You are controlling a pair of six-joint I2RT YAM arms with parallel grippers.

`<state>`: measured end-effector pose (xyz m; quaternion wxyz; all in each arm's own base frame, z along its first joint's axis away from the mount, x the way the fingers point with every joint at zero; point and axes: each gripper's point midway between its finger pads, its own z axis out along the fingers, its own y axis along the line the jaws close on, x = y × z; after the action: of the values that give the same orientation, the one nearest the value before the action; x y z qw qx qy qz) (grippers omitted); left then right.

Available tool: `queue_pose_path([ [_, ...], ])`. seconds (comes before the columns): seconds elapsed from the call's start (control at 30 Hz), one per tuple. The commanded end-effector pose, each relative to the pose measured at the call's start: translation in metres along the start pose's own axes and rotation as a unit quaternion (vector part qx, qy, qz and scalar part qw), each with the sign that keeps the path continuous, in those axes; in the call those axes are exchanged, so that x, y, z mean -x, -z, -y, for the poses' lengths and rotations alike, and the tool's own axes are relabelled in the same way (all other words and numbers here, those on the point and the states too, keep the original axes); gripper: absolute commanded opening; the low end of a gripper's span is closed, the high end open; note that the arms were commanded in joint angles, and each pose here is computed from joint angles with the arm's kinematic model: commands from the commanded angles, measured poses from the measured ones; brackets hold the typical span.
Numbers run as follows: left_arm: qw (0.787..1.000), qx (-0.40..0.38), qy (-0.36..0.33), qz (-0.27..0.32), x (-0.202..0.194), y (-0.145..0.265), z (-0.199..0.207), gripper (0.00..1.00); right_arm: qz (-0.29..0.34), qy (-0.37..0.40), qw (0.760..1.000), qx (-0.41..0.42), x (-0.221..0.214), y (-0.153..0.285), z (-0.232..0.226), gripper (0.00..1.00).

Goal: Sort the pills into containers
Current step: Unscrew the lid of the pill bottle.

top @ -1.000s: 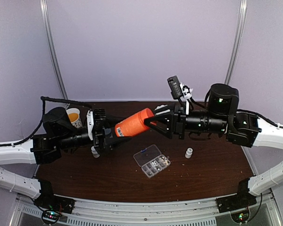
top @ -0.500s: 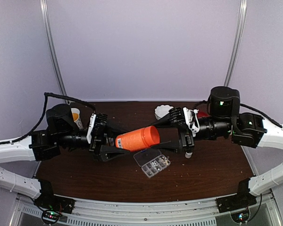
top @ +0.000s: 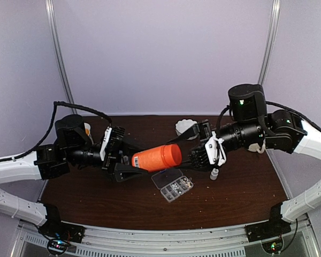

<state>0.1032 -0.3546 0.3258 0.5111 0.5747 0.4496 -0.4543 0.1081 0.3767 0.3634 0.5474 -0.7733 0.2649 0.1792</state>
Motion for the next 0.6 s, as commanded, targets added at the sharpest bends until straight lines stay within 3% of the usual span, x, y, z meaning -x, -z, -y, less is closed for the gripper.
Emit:
queue_pose_path([
  [0.0,0.998,-0.021,-0.037,0.048,0.032,-0.003,0.008,0.0,-0.063,0.057,0.996,-0.008,-0.035,-0.015,-0.002,0.44],
  [0.03,0.998,-0.014,-0.04,0.045,0.031,-0.003,0.006,0.0,-0.058,0.051,0.997,-0.018,-0.032,-0.013,0.001,0.52],
  [0.13,0.998,0.014,-0.051,0.037,0.028,0.001,0.0,0.0,-0.014,0.002,0.999,-0.032,-0.018,-0.001,0.008,0.61],
  [0.27,0.995,0.062,-0.071,0.017,0.021,0.007,-0.013,0.0,0.035,-0.071,0.996,-0.047,-0.003,0.017,0.011,0.98],
  [0.47,0.987,0.13,-0.097,0.003,0.015,0.019,-0.031,0.0,0.108,-0.179,0.976,-0.059,0.017,0.039,-0.005,1.0],
  [0.57,0.983,0.154,-0.104,-0.007,0.011,0.021,-0.039,0.0,0.151,-0.279,0.944,-0.097,0.028,0.058,0.008,1.0],
])
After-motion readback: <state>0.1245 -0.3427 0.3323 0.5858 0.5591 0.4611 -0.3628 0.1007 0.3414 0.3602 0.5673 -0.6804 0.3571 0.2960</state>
